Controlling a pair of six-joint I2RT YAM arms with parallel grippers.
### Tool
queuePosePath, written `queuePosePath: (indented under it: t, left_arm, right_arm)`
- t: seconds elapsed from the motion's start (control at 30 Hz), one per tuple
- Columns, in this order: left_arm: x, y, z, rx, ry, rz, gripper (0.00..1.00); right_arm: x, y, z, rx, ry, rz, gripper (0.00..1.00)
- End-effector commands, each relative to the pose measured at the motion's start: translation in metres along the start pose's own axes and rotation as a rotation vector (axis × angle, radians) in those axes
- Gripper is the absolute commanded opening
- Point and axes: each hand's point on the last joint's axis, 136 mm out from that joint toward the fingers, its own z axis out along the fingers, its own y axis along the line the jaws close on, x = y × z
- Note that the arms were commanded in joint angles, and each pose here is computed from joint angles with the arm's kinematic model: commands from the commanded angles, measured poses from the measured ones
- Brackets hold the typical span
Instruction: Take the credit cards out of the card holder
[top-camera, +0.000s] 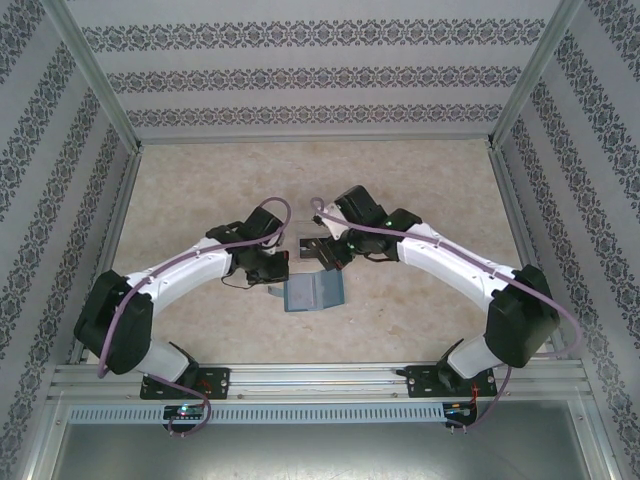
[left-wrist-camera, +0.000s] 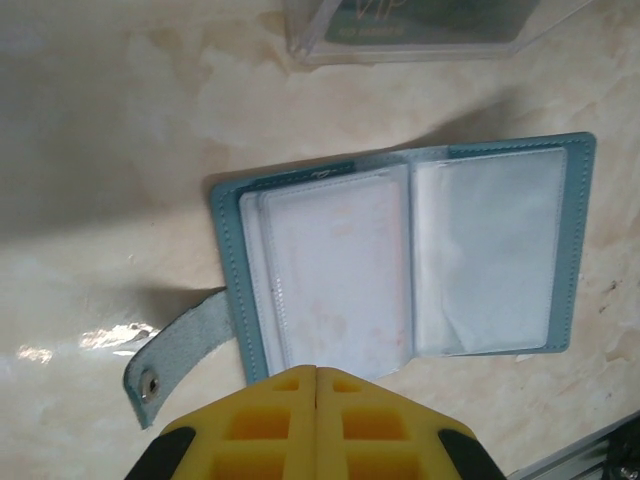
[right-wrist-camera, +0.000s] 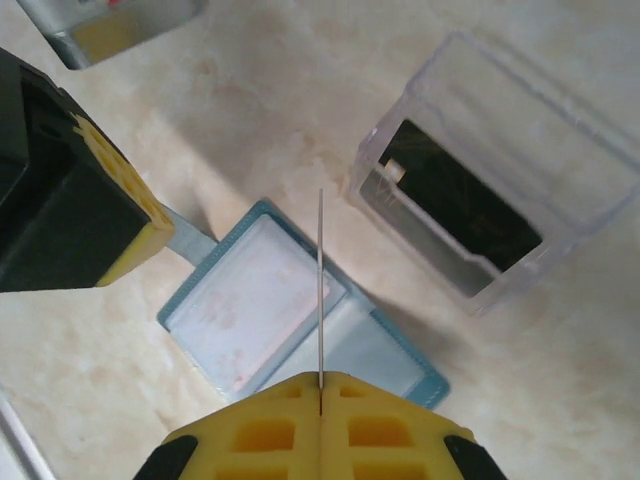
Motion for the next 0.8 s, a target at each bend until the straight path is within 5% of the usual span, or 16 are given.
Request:
queuePosePath:
  t: [0.0, 0.37, 0.77]
  left_arm:
    - [0.003, 0.009, -0.001, -0.004, -0.012, -0.026, 0.06]
    - [0.018, 0.03, 0.001, -0.021, -0.008, -0.078, 0.06]
    - [0.021, 0.037, -0.006, -0.041, -0.024, -0.107, 0.06]
  right_arm:
    - [0.003, -0.018, -0.001, 0.058, 0.082, -0.263, 0.02]
    - [-0.005, -0.036, 0.011, 0.027, 0.259, -0.622, 0.0]
    - [-0.017, -0.045, 0.035, -0.046, 0.399, -0.734, 0.0]
